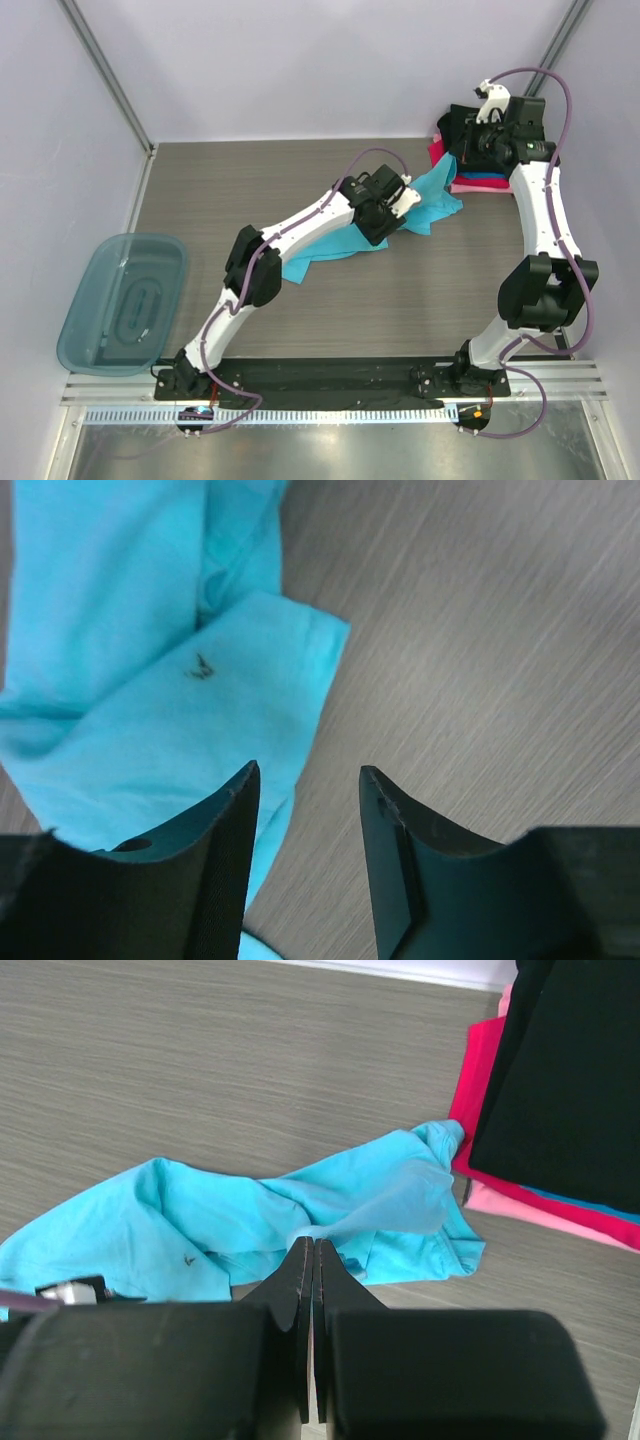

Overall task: Fold and stack the t-shirts
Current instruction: Flatten the tshirt out

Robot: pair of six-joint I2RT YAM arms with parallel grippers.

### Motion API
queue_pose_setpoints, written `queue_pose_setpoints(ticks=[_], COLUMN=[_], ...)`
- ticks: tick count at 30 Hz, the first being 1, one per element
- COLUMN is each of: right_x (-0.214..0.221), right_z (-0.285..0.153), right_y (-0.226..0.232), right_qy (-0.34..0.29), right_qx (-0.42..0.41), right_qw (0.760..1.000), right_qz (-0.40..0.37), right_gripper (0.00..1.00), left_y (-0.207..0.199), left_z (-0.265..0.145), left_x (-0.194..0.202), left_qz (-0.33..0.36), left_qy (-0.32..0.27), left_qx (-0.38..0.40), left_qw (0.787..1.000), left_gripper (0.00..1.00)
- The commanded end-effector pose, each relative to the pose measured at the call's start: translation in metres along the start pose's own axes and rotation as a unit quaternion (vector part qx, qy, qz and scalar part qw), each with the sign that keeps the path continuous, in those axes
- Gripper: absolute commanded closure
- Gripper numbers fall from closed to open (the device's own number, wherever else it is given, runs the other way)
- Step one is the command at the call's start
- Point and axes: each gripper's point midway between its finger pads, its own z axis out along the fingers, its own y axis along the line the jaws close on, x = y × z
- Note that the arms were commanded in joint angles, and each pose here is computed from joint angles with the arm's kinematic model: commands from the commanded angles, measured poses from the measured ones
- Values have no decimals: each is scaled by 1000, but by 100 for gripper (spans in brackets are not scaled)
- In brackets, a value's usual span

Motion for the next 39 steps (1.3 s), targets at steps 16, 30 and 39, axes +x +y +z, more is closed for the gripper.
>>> queue_pose_setpoints(ticks=[16,30,39], right_x=[1,12,17], right_z=[-20,-21,-25], right_y=[-7,-12,-12], right_qy=[-14,-4,-1], right_qx=[17,23,28], right_qw=[1000,1000,1000], right_qz=[-8,-2,-1], right_gripper=[99,99,99], left_y=[-6,-6,17], left_z=[71,102,114], left_x=[-24,-5,5], left_qz=[2,-3,-21], left_qy=[-33,-10,-4], left_qx=[-13,-1,-3], left_qw=[999,1000,1000], left_gripper=[51,56,99])
